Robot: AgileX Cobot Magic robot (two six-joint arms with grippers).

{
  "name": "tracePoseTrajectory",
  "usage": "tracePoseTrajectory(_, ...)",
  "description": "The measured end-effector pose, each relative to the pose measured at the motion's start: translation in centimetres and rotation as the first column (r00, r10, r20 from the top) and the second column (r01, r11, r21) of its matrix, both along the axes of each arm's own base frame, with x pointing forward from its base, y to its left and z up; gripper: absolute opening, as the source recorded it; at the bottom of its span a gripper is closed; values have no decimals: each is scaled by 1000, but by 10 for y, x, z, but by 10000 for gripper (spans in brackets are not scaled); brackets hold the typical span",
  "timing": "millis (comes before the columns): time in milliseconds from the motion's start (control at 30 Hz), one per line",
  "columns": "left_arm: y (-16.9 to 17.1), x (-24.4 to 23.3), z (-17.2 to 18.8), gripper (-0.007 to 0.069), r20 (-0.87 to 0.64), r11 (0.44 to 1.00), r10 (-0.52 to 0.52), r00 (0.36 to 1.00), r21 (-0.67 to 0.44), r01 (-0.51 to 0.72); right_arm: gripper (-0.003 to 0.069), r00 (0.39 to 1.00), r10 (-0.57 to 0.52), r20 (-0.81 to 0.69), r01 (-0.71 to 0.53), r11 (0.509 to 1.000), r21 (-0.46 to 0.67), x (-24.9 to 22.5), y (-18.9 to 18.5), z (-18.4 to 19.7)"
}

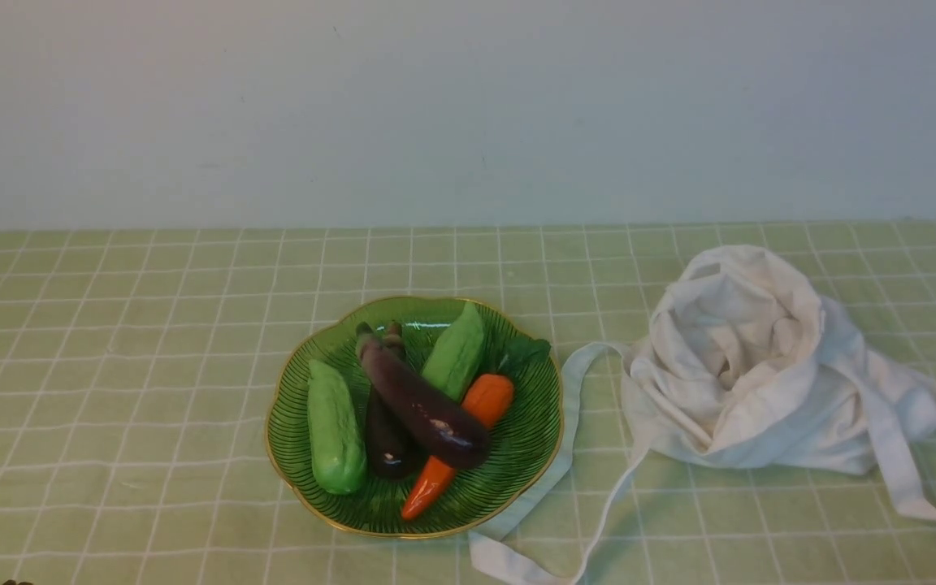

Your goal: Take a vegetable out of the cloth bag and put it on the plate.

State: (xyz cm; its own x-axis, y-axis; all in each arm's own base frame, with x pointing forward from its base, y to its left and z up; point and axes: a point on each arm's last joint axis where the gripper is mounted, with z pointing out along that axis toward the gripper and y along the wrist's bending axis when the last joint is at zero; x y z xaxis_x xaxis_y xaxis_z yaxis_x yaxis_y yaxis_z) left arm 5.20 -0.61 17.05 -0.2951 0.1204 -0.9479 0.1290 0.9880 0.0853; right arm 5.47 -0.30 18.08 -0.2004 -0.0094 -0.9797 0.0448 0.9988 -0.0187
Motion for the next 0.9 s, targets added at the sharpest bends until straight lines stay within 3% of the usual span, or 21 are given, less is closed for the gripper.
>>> tracePoseTrajectory(900, 0, 0, 0, -5, 0, 1000, 0, 1000, 0, 0, -15, 1000, -2, 1, 2, 1000, 12, 0, 0, 0)
